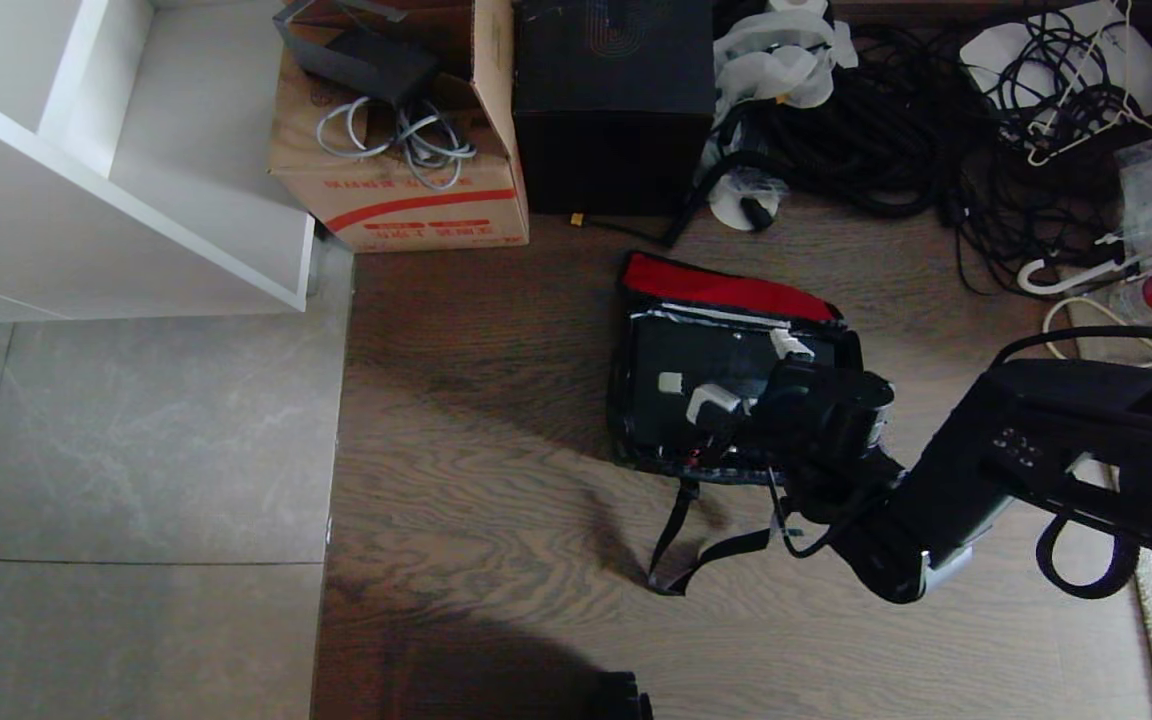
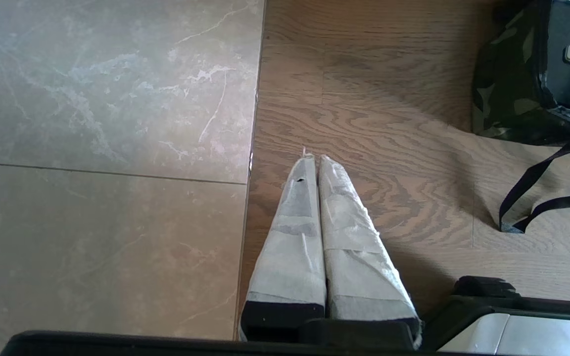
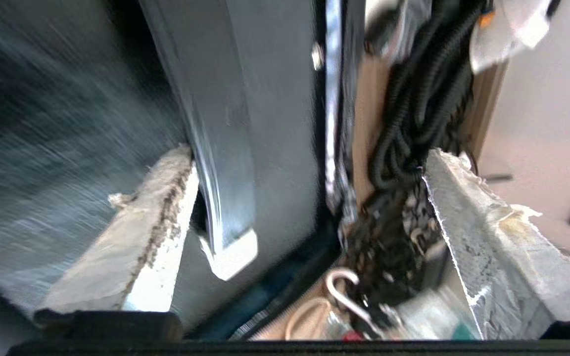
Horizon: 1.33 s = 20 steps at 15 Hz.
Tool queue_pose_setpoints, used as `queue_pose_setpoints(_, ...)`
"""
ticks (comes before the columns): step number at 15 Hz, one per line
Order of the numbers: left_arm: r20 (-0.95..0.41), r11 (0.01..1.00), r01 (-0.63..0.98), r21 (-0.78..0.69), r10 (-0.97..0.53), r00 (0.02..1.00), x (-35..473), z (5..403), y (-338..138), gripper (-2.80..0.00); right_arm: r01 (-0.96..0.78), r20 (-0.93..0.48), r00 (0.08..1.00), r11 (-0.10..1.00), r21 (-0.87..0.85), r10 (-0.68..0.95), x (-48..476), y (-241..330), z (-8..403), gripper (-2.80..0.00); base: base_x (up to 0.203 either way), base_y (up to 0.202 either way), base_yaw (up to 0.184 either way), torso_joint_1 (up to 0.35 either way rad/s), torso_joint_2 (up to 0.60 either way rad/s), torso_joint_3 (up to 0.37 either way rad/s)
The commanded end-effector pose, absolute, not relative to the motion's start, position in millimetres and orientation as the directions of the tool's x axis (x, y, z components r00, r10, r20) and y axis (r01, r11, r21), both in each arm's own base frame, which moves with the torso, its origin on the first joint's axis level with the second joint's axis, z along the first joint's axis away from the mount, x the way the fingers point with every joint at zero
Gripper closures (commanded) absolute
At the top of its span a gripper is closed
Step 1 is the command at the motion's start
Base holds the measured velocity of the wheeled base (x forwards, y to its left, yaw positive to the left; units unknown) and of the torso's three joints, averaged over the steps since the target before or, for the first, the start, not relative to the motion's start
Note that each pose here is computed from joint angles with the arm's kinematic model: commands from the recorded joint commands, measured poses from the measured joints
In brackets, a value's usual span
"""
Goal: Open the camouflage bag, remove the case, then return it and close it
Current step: Lift the black box
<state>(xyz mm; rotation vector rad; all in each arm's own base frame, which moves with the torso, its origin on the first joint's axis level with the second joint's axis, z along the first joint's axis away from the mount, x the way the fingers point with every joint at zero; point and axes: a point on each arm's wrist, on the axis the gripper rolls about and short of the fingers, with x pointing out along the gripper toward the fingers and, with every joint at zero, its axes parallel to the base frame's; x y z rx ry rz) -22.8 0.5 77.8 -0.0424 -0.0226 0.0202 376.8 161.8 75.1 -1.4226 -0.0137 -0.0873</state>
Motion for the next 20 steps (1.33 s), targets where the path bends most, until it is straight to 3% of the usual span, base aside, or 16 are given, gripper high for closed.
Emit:
queue_pose_setpoints(1,0.014,0.999,-0.021,-0.043,0.021,1.000,-22.1,75.3,0.5,0.00,0.076,0.066,0.995,0.144,-0.987,-0.074,381.6,157.7,71.3,-2.80,0.000,0.000,0.000,0.000,0.00,0.000)
queue_pose_setpoints(10,0.014,0.999,-0.021,-0.043,0.021,1.000,-22.2,75.4,0.5,0.00,0.093,0.077,0.994,0.212,-0.973,-0.080,373.6,152.3,89.3,-2.80,0.000,0.000,0.000,0.000,0.00,0.000)
queue_pose_setpoints(15,0.015,0.999,-0.021,-0.043,0.021,1.000,-22.2,75.7,0.5,0.00,0.103,0.085,0.994,0.301,-0.948,-0.073,365.5,159.2,100.7,-2.80,0.000,0.000,0.000,0.000,0.00,0.000)
queue_pose_setpoints(20,0.015,0.999,-0.021,-0.043,0.021,1.000,-22.2,75.7,0.5,0.00,-0.022,-0.060,0.994,0.368,-0.929,-0.091,363.6,171.0,86.8,-2.80,0.000,0.000,0.000,0.000,0.00,0.000)
